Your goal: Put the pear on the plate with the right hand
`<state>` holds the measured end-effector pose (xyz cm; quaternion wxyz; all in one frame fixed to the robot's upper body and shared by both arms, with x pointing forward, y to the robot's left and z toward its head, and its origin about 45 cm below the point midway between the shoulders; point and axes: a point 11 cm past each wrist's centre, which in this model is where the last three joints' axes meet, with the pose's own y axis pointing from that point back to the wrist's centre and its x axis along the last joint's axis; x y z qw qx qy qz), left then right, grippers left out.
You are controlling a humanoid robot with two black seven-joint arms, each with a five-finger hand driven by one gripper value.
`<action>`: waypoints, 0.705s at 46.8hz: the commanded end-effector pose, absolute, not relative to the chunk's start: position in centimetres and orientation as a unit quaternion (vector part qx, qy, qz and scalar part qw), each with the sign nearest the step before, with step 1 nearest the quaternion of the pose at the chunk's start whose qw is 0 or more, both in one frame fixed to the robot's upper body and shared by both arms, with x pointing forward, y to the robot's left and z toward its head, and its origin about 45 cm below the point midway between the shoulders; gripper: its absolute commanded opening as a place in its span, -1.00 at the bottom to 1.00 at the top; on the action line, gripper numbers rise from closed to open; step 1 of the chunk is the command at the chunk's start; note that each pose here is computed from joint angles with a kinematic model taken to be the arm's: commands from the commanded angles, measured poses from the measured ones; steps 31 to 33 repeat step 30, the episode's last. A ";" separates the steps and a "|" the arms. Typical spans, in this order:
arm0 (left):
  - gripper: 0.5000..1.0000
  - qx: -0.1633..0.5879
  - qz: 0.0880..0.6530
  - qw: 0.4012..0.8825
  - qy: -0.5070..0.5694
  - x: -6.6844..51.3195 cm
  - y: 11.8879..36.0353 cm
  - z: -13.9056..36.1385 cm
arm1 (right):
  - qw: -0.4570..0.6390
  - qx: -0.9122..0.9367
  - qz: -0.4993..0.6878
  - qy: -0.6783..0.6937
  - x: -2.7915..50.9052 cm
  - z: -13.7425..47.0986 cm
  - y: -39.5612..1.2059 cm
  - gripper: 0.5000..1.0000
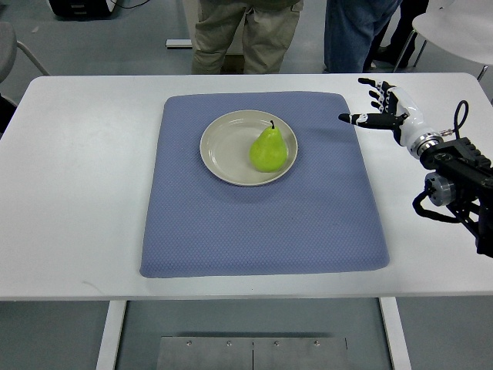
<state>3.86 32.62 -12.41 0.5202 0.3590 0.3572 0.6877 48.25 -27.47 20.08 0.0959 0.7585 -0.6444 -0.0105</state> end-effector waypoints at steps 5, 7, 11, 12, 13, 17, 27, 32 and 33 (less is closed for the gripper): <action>1.00 0.359 0.688 0.520 0.357 3.9 32.6 -12.4 | 0.046 0.725 -0.080 -0.682 48.2 20.1 -29.4 1.00; 1.00 0.359 0.688 0.520 0.357 3.9 32.6 -12.4 | 0.032 0.718 -0.093 -0.689 48.2 20.2 -29.7 1.00; 1.00 0.359 0.688 0.520 0.357 3.9 32.6 -12.4 | -0.004 0.703 -0.113 -0.702 48.1 20.5 -30.4 1.00; 1.00 0.359 0.688 0.520 0.357 3.9 32.6 -12.4 | -0.012 0.700 -0.119 -0.704 48.1 20.5 -30.4 1.00; 1.00 0.359 0.688 0.520 0.357 3.9 32.6 -12.4 | -0.019 0.696 -0.125 -0.706 48.1 20.4 -30.4 1.00; 1.00 0.359 0.688 0.520 0.357 3.9 32.6 -12.4 | -0.052 0.684 -0.150 -0.712 48.0 20.1 -29.9 1.00; 1.00 0.359 0.688 0.520 0.357 3.9 32.6 -12.4 | -0.116 0.661 -0.199 -0.714 47.8 19.8 -28.8 1.00; 1.00 0.359 0.688 0.520 0.357 3.9 32.6 -12.4 | -0.133 0.656 -0.210 -0.712 47.7 19.8 -28.4 1.00; 1.00 0.359 0.688 0.520 0.357 3.9 32.6 -12.4 | -0.133 0.656 -0.210 -0.712 47.7 19.8 -28.4 1.00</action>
